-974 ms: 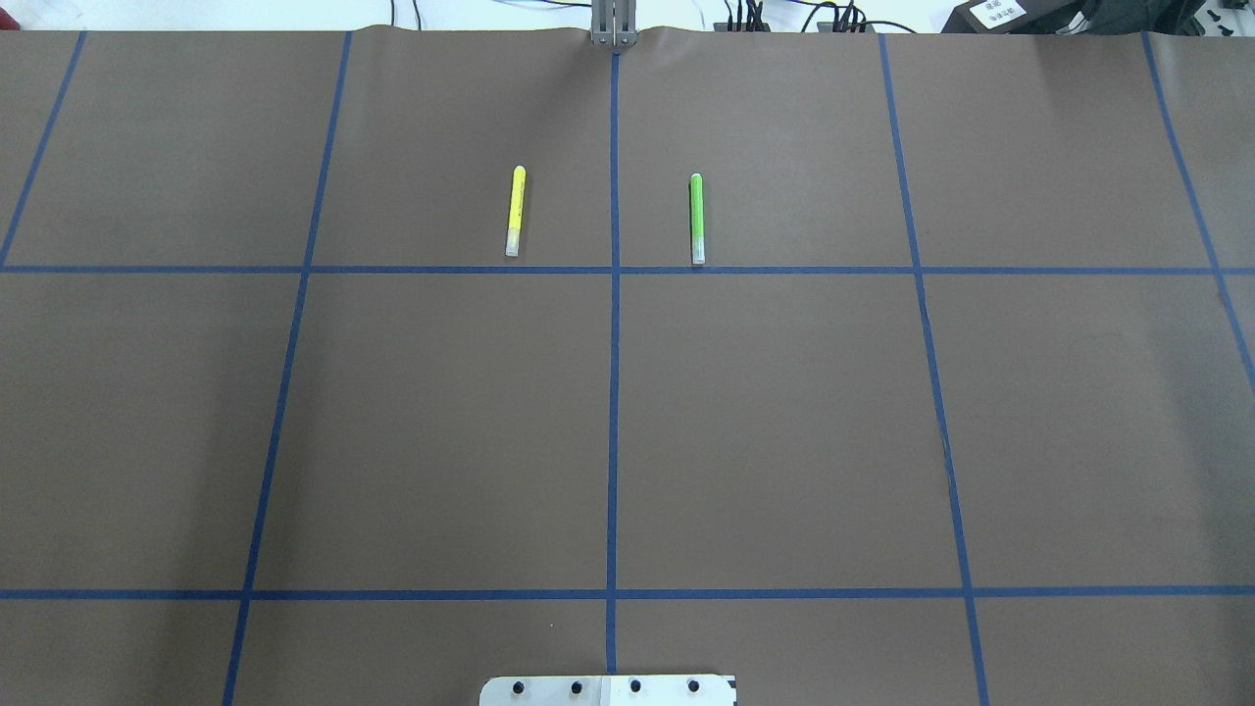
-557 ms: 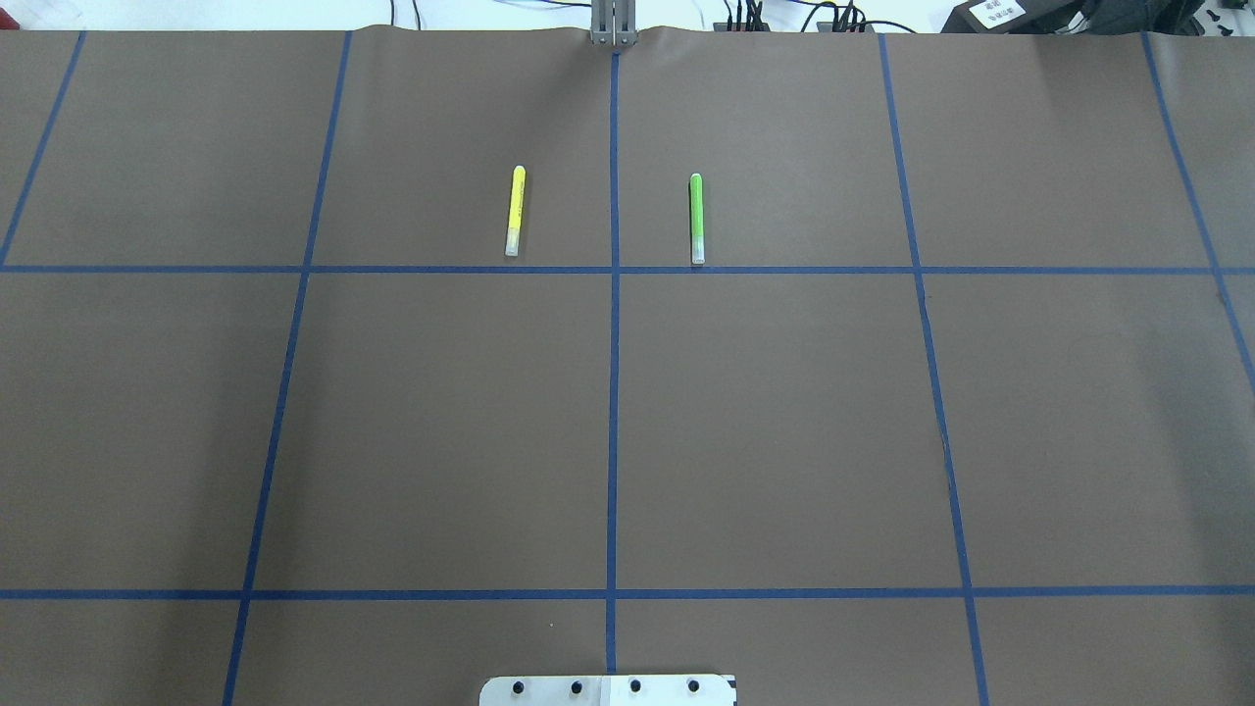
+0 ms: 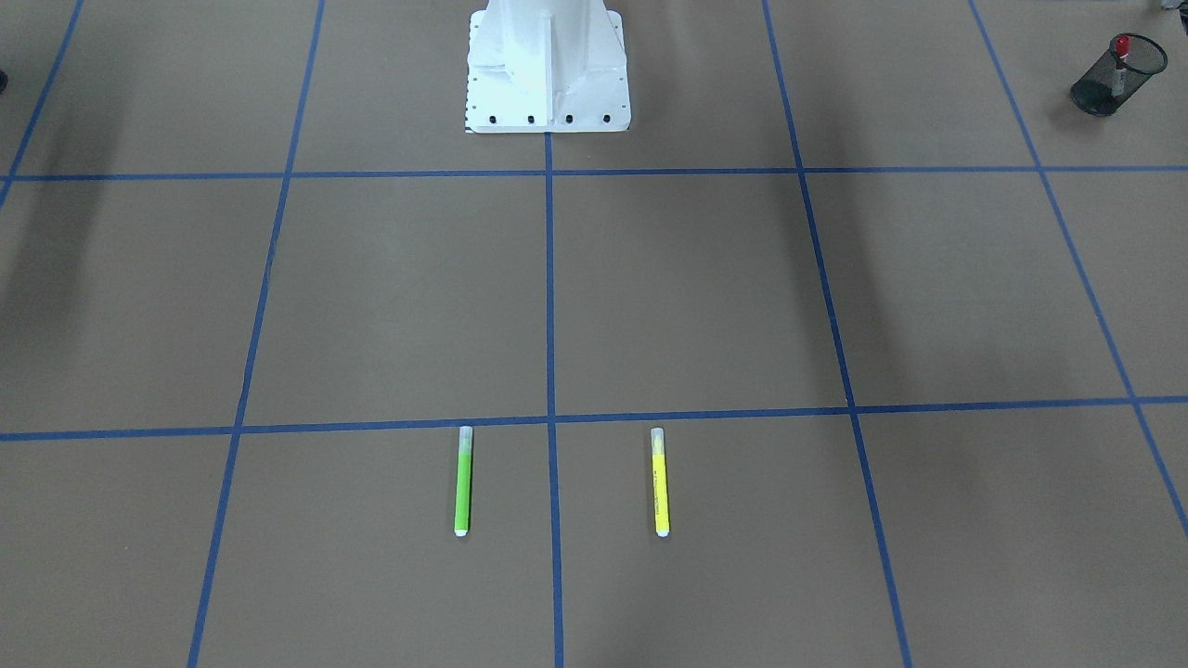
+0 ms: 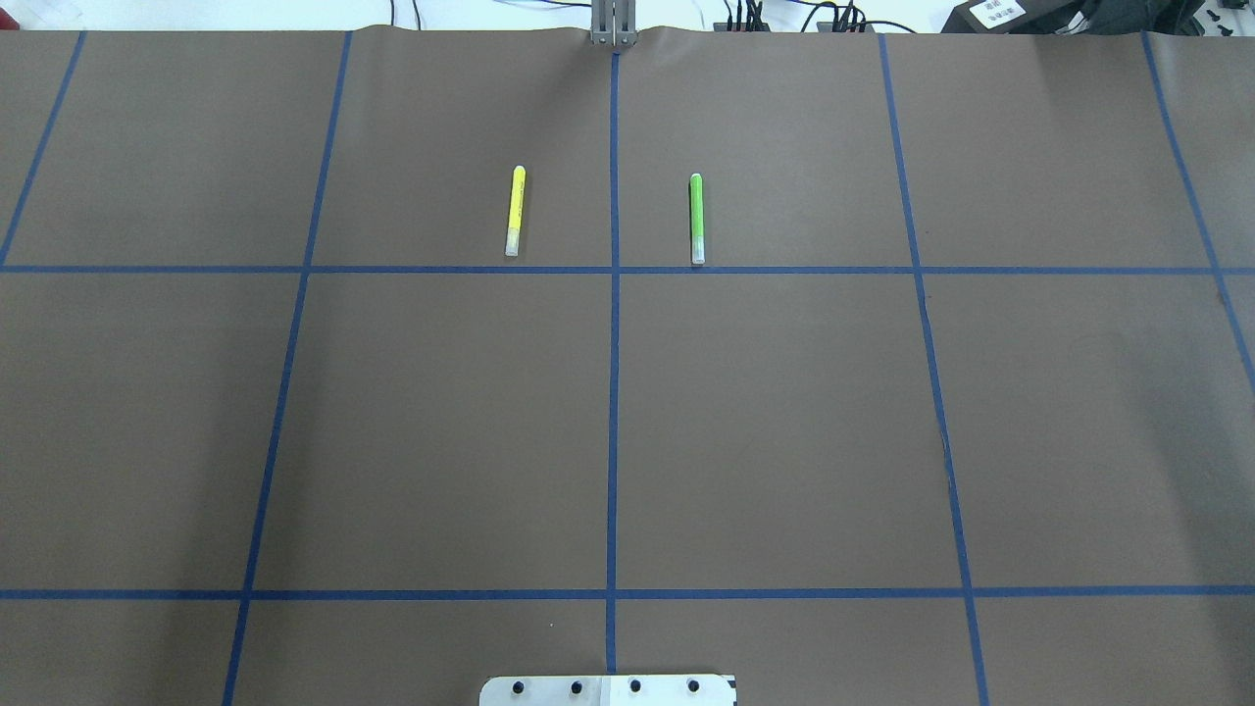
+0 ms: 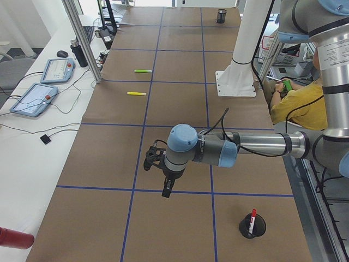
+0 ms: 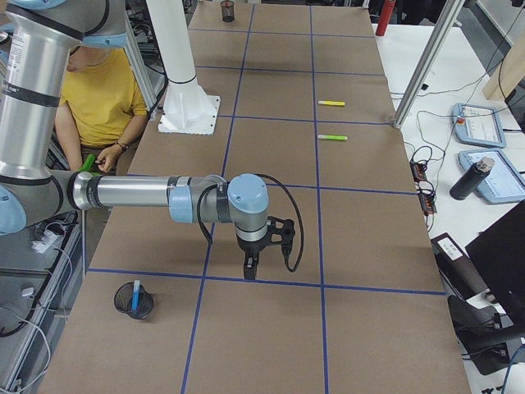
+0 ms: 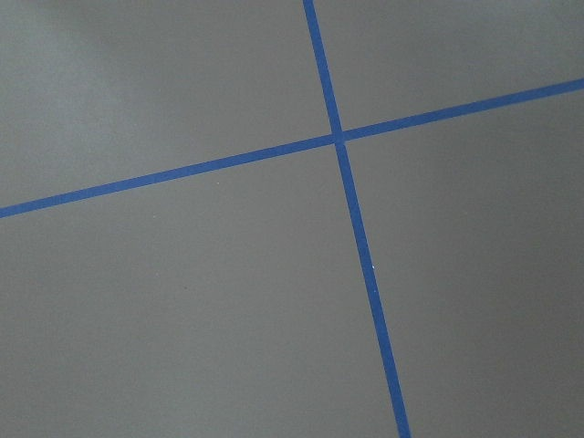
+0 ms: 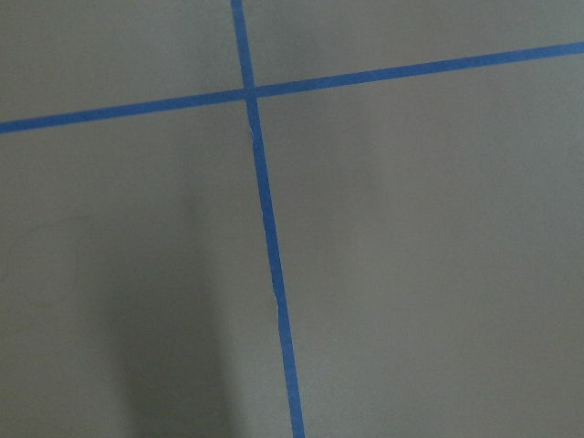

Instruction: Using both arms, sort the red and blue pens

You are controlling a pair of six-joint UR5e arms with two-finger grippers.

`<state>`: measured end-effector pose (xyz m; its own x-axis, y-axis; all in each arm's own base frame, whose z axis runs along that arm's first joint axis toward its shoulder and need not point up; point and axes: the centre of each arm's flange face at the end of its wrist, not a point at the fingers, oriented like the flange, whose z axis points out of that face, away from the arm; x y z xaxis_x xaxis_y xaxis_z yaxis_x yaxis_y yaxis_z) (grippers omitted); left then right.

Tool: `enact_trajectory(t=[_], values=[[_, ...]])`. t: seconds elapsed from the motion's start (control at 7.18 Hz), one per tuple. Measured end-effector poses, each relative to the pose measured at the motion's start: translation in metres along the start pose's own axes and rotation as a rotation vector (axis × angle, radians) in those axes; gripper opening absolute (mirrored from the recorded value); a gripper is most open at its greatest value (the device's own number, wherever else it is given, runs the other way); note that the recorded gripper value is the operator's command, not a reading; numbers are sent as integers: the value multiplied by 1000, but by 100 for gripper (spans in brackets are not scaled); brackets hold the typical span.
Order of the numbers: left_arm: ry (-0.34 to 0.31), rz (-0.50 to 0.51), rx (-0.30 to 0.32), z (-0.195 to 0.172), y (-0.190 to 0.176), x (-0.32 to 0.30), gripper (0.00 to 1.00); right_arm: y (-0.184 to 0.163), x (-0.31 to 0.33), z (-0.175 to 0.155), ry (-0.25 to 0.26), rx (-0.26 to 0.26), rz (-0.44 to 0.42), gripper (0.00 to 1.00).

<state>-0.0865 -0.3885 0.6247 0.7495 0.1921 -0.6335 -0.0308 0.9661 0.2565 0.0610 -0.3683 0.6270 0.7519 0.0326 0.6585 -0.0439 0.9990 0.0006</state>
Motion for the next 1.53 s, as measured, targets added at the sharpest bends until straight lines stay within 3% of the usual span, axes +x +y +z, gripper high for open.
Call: enact_trajectory(t=[0.28,1.53], values=[[1,-2,-4,1,1,-1,100,4,3,5,1,-13,-37,100],[4,-6,-13,4,6,-1,100,5,4,7,-3,-16,-28,100]])
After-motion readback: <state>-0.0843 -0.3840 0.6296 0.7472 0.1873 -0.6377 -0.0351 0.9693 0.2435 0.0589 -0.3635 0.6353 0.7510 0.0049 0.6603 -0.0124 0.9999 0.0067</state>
